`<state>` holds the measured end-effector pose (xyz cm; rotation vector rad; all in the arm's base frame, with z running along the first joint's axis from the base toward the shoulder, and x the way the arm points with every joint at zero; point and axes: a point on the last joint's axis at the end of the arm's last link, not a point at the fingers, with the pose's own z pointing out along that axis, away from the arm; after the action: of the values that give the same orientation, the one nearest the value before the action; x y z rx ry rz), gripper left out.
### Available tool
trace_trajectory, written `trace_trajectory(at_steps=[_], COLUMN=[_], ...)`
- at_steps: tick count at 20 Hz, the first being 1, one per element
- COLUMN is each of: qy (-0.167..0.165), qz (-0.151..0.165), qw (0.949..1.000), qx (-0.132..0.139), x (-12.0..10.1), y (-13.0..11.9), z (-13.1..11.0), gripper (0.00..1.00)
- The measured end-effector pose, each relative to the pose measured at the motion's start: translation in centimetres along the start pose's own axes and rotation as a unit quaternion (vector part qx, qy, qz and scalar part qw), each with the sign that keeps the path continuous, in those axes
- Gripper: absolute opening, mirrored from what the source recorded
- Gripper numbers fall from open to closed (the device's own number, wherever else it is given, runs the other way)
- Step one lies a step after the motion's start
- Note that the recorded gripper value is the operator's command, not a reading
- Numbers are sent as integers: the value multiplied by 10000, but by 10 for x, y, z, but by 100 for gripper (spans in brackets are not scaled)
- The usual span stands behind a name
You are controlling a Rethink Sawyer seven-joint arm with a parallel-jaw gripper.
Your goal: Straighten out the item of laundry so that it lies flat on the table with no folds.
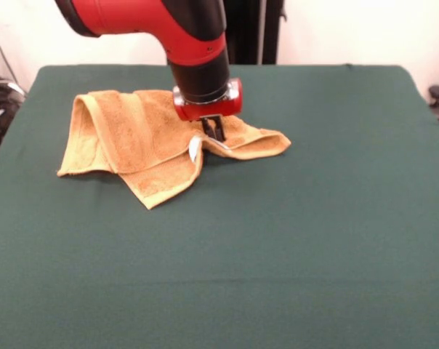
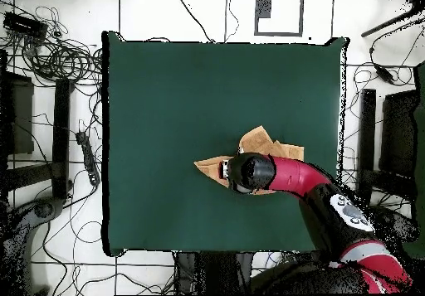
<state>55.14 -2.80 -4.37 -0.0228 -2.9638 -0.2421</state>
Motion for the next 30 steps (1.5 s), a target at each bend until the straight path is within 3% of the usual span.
trace_trajectory(at_steps=[7,13,19,24,30], qy=[-38,-244,-510,-627,-596], qz=[1,231,377,406,342], qw=[10000,9993,9974,9963,9968], qx=[25,165,336,415,402], x=[7,25,27,25,24], y=[-2,-30,-49,-55,-47], z=[-11,-64,-104,-118,-114], gripper=[0,0,0,0,0])
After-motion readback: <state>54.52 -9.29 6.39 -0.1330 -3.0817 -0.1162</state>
